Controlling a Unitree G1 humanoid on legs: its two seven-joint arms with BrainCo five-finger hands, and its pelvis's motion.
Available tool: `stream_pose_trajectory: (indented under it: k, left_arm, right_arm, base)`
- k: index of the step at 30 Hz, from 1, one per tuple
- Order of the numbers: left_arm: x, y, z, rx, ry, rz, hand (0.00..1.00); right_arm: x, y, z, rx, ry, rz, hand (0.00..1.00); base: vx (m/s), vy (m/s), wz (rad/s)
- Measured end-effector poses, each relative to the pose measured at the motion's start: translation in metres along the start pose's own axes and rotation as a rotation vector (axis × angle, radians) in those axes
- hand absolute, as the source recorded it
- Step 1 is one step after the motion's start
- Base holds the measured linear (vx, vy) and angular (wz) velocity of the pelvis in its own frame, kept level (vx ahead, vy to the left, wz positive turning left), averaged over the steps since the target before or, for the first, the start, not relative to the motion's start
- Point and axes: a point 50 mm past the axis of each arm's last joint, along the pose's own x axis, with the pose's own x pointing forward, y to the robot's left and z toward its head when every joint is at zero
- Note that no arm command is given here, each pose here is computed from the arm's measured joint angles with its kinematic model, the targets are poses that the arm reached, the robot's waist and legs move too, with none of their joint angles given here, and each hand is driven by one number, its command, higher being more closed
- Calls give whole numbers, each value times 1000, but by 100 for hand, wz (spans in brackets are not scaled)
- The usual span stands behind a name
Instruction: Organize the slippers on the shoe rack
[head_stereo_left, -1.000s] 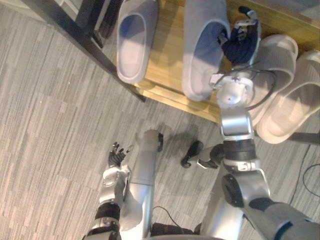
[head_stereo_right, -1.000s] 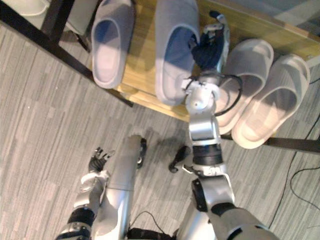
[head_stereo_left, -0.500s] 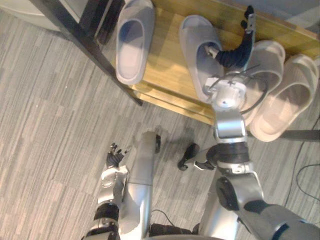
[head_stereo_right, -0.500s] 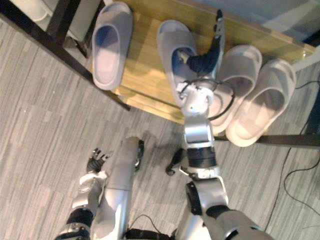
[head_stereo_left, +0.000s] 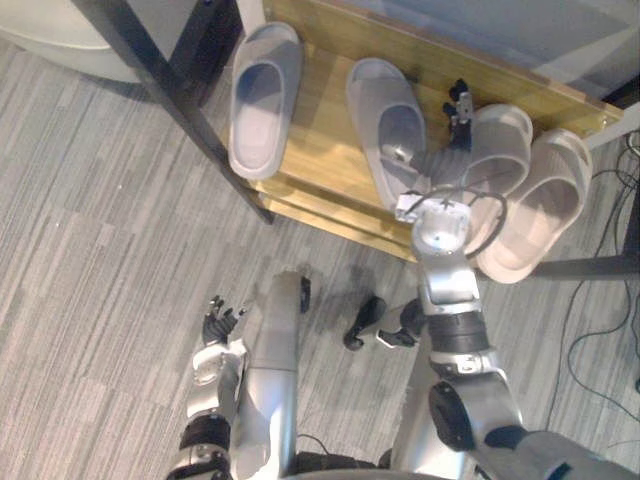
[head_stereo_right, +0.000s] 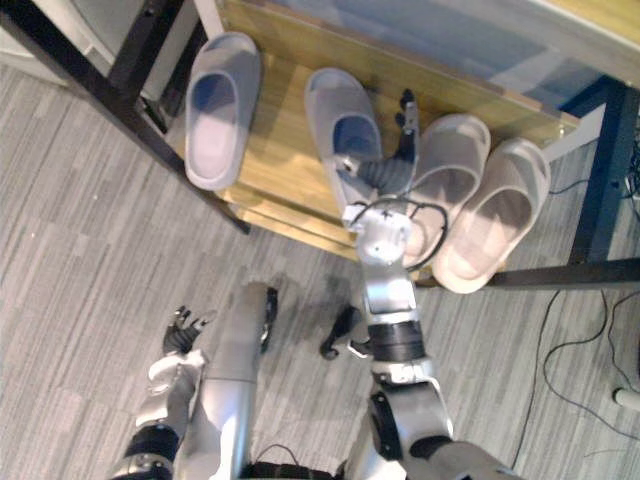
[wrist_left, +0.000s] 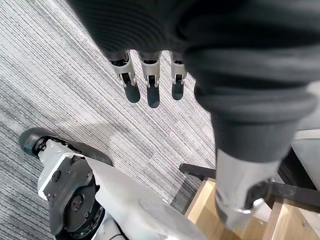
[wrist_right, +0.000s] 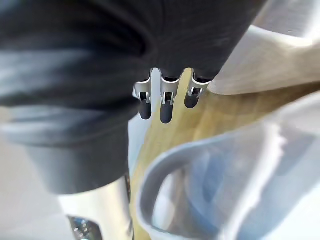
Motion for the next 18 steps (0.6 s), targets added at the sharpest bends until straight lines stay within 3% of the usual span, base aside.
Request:
stream_pose_trajectory:
  k: [10,18]
  left_arm:
    - [-2,4,-7,0,36,14,0]
    - [-2,4,-7,3,36,14,0]
  right_arm:
    - [-9,7,-26,163,120,91,0]
    - [-17,30,-25,386,147,254,0]
  base:
    - [-9,9,0]
    - [0,0,0]
